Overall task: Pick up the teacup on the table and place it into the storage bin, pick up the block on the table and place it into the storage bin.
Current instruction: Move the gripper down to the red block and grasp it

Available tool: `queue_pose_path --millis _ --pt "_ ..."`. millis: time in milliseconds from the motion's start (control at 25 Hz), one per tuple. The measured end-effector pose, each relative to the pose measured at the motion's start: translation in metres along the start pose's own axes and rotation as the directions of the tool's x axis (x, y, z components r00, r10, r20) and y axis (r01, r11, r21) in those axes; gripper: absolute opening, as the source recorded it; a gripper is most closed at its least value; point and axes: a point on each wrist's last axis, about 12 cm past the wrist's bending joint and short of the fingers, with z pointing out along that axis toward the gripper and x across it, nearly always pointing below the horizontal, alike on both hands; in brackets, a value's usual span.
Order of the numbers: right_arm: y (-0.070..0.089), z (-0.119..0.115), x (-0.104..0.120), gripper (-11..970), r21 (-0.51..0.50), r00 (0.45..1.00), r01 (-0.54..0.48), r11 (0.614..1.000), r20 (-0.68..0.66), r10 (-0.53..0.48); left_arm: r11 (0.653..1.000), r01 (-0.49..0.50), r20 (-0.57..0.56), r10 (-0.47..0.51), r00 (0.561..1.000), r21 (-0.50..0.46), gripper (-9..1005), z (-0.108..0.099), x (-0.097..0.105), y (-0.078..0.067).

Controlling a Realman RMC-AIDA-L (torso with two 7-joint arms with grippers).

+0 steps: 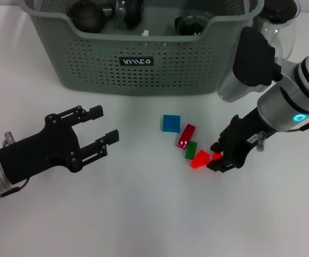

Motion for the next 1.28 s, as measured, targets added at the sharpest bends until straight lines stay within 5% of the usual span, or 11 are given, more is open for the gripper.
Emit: queue_pose_path --millis 1280 --pt "-0.0044 0.0064 0.005 380 0.013 1.0 -0.021 1.0 0.001 0.021 1.0 0.003 0.009 -0.003 1.0 -0.025 617 -0.0034 0.0004 0.0007"
